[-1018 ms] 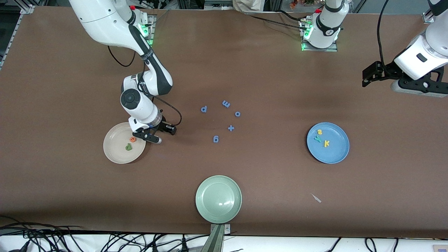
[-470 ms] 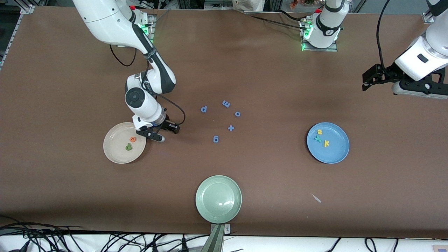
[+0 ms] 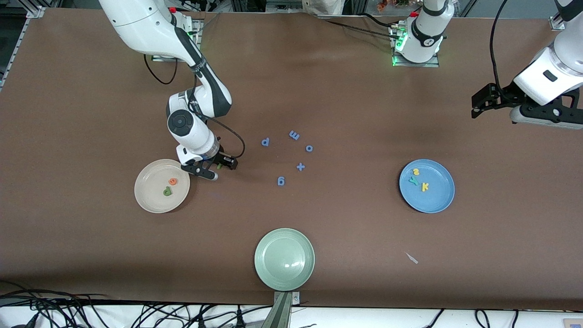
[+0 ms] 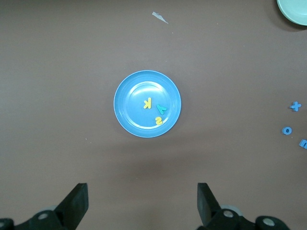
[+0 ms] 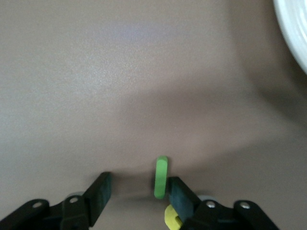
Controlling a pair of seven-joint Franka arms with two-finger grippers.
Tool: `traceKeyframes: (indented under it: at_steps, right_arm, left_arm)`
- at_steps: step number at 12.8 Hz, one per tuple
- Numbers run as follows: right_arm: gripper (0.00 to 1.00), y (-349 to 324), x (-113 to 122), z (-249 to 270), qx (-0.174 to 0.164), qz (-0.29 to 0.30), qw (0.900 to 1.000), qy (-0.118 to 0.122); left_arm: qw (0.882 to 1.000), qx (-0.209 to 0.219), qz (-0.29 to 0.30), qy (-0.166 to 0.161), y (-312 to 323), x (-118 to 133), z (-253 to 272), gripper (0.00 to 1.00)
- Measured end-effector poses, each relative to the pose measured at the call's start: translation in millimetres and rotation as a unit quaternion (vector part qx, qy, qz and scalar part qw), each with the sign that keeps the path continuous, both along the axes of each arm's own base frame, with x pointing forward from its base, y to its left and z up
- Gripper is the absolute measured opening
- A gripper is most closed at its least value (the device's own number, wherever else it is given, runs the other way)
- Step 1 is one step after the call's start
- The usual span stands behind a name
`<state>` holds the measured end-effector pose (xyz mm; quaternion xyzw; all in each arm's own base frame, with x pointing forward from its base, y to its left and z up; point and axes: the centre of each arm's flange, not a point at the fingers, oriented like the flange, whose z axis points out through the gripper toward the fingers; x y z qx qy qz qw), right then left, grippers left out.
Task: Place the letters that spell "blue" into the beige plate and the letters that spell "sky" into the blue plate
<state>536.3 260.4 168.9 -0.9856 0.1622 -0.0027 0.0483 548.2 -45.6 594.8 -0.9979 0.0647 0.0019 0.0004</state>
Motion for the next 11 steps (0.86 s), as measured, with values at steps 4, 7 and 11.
traceKeyframes:
  at_steps: [4,7,11]
  right_arm:
    - [0.41,-9,4,4,-0.004,0.023,1.000,-0.007]
    - [0.24,-20,9,7,-0.008,0.031,0.999,-0.011]
    - [0.10,-21,8,9,-0.008,0.031,0.999,-0.012]
  left_arm:
    - [1.000,0.000,-0.002,0.000,-2,0,0,1.00]
    - [1.000,0.000,-0.003,0.000,-4,0,0,1.00]
    - [1.000,0.000,-0.004,0.000,-4,0,0,1.00]
